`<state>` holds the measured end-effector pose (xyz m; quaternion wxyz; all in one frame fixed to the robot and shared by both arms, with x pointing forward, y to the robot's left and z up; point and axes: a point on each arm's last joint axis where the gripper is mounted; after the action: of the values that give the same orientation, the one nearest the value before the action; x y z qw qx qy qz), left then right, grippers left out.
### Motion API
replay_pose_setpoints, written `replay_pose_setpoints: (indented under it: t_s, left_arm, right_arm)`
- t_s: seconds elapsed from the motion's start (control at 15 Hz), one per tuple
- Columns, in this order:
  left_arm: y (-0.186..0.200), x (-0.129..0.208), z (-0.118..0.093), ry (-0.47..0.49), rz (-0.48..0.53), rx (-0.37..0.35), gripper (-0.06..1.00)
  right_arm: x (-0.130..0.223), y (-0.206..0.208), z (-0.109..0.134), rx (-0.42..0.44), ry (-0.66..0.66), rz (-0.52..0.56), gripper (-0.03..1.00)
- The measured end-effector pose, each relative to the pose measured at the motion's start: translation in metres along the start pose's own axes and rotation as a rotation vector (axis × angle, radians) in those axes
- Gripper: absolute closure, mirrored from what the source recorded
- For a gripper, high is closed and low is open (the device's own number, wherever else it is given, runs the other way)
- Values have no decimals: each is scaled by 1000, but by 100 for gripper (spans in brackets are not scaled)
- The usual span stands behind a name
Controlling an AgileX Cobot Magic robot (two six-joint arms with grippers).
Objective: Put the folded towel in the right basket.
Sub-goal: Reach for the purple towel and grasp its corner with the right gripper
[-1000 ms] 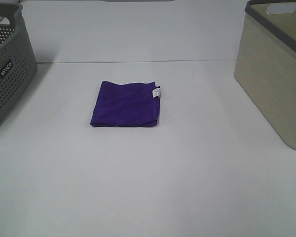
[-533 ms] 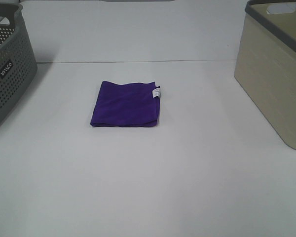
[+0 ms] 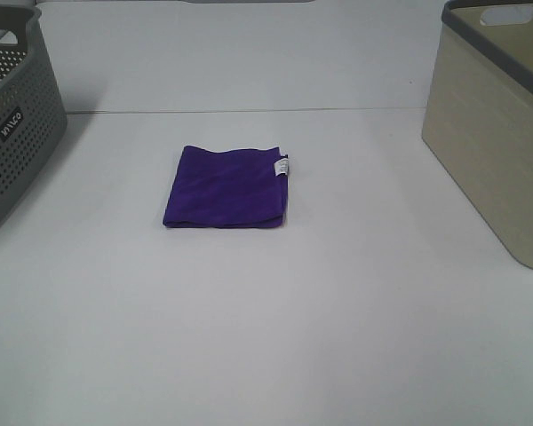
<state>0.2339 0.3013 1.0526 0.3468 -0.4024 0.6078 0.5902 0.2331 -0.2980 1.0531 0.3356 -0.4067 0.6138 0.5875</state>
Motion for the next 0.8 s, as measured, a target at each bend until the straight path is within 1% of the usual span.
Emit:
replay_pose_setpoints:
  t_s: [0.8]
  left_arm:
    - [0,0,0,0,0,0,-5]
  right_arm:
    - [0,0,0,0,0,0,1]
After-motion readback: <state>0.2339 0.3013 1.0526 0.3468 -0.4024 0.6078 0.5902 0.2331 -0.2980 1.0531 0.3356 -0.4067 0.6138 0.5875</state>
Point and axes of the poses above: a point on each arm's last joint axis where the gripper is mounted, y pointing back along that axis away from the gripper, z along the wrist's bending axis when the last joint is at zero, x = y × z, and after that the axes turned 4 degrees about y, right-handed
